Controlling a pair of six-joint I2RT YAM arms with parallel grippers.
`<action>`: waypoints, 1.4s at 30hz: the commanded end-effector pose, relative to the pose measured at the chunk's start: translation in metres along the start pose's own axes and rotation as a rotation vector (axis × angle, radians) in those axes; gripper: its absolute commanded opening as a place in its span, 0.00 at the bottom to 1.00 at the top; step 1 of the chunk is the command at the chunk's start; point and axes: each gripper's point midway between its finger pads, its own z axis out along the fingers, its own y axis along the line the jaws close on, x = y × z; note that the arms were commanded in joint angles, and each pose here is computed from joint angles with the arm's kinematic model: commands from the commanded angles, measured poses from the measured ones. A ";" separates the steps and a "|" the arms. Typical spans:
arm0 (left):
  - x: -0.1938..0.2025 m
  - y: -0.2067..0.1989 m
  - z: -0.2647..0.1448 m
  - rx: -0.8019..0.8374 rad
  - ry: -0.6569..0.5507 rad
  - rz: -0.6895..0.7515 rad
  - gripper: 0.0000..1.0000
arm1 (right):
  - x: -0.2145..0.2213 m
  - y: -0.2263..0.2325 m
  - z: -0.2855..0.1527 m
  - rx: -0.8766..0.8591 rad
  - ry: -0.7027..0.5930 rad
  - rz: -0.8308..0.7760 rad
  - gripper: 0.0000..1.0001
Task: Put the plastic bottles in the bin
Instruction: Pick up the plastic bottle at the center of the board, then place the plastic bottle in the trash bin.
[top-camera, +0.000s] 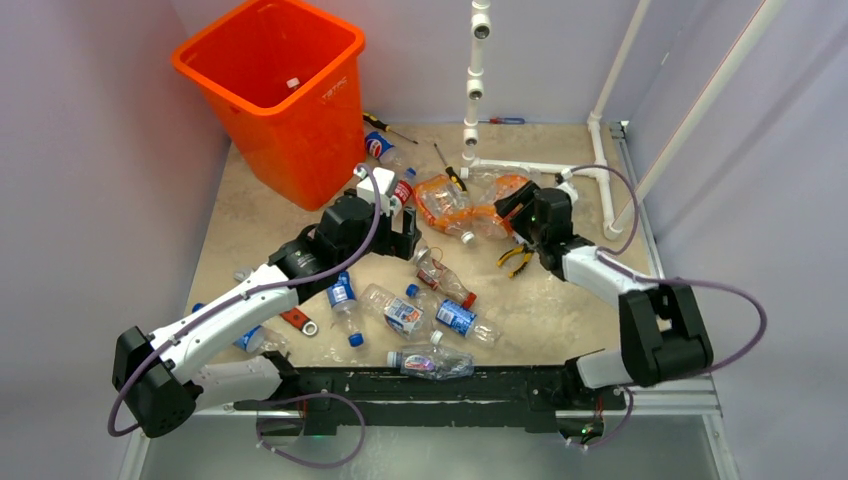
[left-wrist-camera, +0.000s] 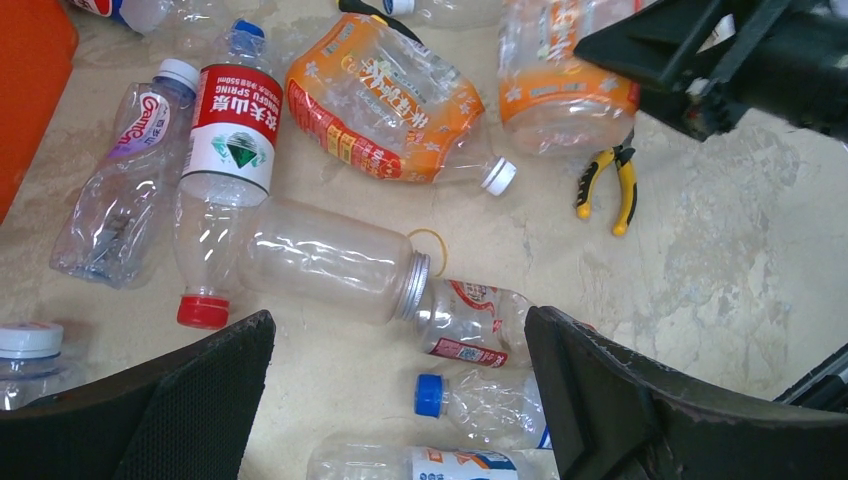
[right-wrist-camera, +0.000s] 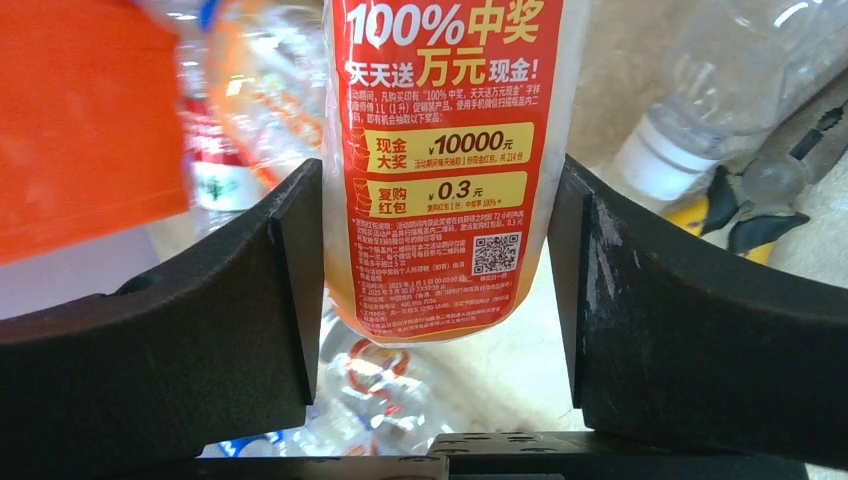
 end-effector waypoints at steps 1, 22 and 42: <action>-0.019 -0.001 -0.001 -0.008 -0.053 -0.025 0.96 | -0.036 0.045 -0.041 -0.173 -0.087 -0.044 0.58; -0.126 -0.017 -0.075 0.195 -0.463 -0.105 0.99 | 0.056 0.143 -0.255 -1.079 -0.033 -0.690 0.42; -0.128 -0.104 -0.066 0.660 -0.327 -0.222 0.92 | 0.050 0.134 -0.265 -1.116 -0.220 -0.620 0.14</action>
